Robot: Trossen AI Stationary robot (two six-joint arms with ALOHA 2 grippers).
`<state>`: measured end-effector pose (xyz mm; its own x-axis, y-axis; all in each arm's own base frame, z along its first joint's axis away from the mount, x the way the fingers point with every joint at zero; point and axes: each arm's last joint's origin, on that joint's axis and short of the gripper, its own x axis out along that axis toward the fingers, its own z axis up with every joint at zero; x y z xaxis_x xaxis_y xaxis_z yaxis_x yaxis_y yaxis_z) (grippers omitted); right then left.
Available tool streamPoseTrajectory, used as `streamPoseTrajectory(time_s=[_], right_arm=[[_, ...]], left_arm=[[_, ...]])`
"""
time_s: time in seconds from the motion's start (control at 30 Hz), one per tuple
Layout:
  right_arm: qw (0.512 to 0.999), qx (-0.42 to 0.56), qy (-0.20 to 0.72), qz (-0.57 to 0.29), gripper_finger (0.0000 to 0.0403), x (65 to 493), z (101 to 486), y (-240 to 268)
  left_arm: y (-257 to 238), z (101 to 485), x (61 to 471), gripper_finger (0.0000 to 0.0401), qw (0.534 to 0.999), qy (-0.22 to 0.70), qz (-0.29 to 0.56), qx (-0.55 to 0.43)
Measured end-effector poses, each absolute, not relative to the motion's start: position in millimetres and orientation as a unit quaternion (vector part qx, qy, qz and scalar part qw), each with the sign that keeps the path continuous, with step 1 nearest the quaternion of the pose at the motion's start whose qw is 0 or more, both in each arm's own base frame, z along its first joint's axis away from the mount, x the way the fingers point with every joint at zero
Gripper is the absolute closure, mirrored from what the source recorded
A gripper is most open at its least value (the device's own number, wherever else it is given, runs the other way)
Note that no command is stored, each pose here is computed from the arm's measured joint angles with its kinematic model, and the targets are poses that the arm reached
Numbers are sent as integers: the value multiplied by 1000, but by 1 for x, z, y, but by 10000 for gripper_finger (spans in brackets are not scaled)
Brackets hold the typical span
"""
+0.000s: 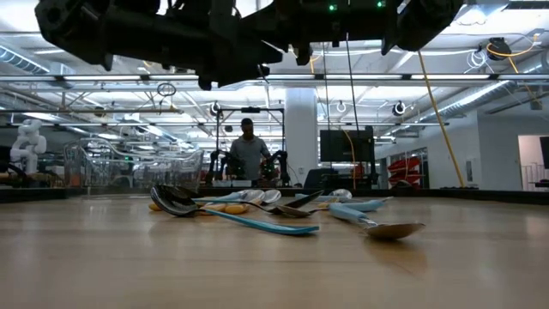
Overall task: Sort silverware by color (type)
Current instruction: Put the blue spoon into the top left transparent bin
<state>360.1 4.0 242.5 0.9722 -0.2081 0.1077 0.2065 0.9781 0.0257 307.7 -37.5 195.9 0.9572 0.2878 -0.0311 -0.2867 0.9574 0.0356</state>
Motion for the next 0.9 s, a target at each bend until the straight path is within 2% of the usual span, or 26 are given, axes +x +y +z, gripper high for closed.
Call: streamPoseTrajectory(time_s=[0.1, 0.2, 0.7, 0.83, 0.9], right_arm=[[992, 2, -55, -110, 386, 360, 243, 4], [991, -7, -51, -124, 386, 360, 242, 3], [991, -16, -40, -129, 385, 360, 240, 3], [992, -20, -26, -125, 385, 360, 238, 3], [992, -22, -20, -125, 385, 360, 237, 4]], left_arm=[[-37, 195, 311, 141, 986, 18, 166, 14], [-36, 195, 311, 162, 982, 19, 188, 14], [-31, 191, 310, 349, 978, 39, 206, 12], [-30, 189, 310, 387, 976, 46, 212, 12], [-30, 188, 310, 392, 976, 51, 212, 13]])
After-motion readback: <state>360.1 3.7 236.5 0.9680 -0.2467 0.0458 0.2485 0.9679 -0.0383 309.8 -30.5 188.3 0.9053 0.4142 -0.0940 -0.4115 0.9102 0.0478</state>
